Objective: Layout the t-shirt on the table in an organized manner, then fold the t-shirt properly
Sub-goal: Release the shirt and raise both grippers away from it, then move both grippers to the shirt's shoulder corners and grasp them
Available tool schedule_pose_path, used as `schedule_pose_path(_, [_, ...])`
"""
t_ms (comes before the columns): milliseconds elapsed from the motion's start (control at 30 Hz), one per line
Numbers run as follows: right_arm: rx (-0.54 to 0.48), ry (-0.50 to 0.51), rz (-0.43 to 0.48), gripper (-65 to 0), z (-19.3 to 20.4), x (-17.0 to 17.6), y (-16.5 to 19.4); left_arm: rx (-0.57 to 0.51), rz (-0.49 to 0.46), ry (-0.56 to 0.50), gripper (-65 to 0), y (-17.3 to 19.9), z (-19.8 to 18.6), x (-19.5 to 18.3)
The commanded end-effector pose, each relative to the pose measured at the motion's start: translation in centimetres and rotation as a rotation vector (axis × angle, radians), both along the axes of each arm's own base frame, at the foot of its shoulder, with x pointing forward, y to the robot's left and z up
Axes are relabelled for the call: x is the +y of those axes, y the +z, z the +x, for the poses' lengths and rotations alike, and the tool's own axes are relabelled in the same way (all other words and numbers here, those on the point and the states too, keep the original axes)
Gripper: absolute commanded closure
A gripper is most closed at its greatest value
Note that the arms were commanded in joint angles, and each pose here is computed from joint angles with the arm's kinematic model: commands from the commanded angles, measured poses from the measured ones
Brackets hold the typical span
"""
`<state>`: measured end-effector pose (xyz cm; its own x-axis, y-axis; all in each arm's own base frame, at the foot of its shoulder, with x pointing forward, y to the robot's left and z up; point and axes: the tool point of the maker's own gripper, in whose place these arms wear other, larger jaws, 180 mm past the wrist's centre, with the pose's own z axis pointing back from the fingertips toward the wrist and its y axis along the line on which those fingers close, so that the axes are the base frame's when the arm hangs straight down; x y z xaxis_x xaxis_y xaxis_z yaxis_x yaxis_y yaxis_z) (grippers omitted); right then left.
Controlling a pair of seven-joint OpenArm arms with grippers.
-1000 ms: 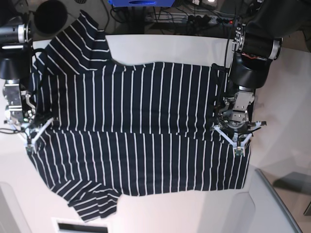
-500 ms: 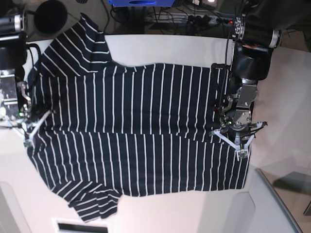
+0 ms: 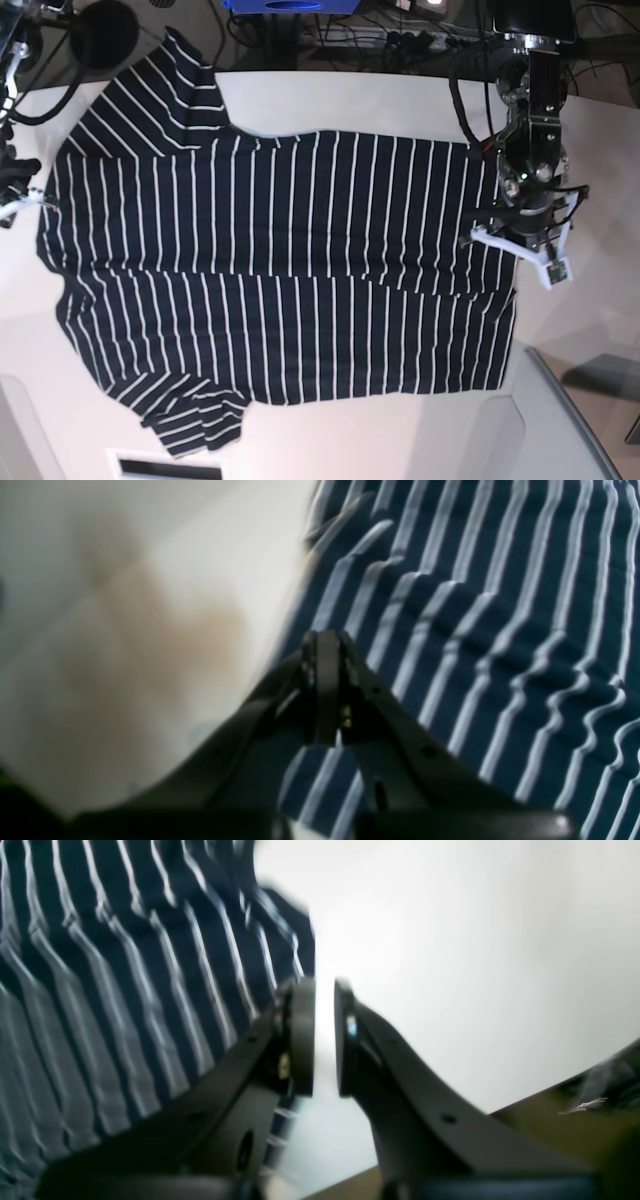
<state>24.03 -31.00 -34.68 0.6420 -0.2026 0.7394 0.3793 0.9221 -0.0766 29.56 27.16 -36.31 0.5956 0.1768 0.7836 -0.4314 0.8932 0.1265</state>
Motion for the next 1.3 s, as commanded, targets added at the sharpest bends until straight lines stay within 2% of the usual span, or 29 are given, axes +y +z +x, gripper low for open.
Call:
schedule_pose_path(0, [-0.033, -0.007, 0.015, -7.7, -0.2, -0.4, 1.0, -0.084, 0.053, 0.036, 0.0, 2.7, 0.3, 2.0])
schedule_pose_path(67, [-0.032, 0.006, 0.118, -15.6, -1.4, 0.2, 0.6, -0.091, 0.066, 0.103, 0.0, 3.3, -1.7, 4.1])
schedule_pose_path(233, [-0.043, 0.048, 0.307, -45.3, -3.8, 0.4, 0.9, -0.072, 0.110, 0.245, 0.0, 3.8, -6.0, 8.8])
schedule_pose_path(333, [-0.061, -0.022, 0.381, -53.6, -5.6, -0.4, 0.6, -0.054, 0.103, 0.348, 0.0, 3.3, -8.9, 10.8])
schedule_pose_path(400, [-0.035, -0.061, 0.406, -54.5, -6.7, -1.0, -0.5, -0.042, 0.099, 0.371, 0.0, 3.0, -10.1, 11.3])
schedule_pose_path(533, [0.049, -0.071, 0.500, -54.5, -8.6, -0.3, -4.6, 0.014, 0.090, 0.269, 0.0, 2.0, -10.7, 10.7])
schedule_pose_path(633, [0.091, -0.020, 0.531, -54.3, -9.4, 0.4, -6.5, 0.001, -0.004, 0.250, 0.0, 1.4, -11.7, 10.6])
schedule_pose_path(733, [0.108, -0.008, 0.538, -54.3, -9.6, 0.1, -7.2, -0.041, -0.110, 0.286, -19.7, 1.2, -12.8, 11.0])
schedule_pose_path(800, [0.084, -0.006, 0.548, -54.3, -8.8, 0.0, -7.7, -0.063, -0.159, 0.284, -26.8, 1.5, -12.9, 11.1])
schedule_pose_path(967, [0.128, 0.067, 0.571, -54.3, -7.4, 1.8, -11.1, -0.092, -0.258, 0.279, -28.0, 1.1, -12.8, 10.2])
schedule_pose_path(1133, [0.131, 0.058, 0.616, -54.3, -7.5, 2.9, -12.9, -0.094, -0.265, 0.278, -27.6, 1.0, -12.8, 10.1])
schedule_pose_path(1200, [0.142, 0.053, 0.638, -54.3, -7.5, 3.2, -13.5, -0.093, -0.263, 0.243, -27.6, 1.1, -12.5, 9.8])
schedule_pose_path(1267, [0.145, 0.052, 0.644, -54.3, -7.6, 3.3, -13.6, -0.089, -0.259, 0.157, -27.5, 1.2, -11.9, 8.9])
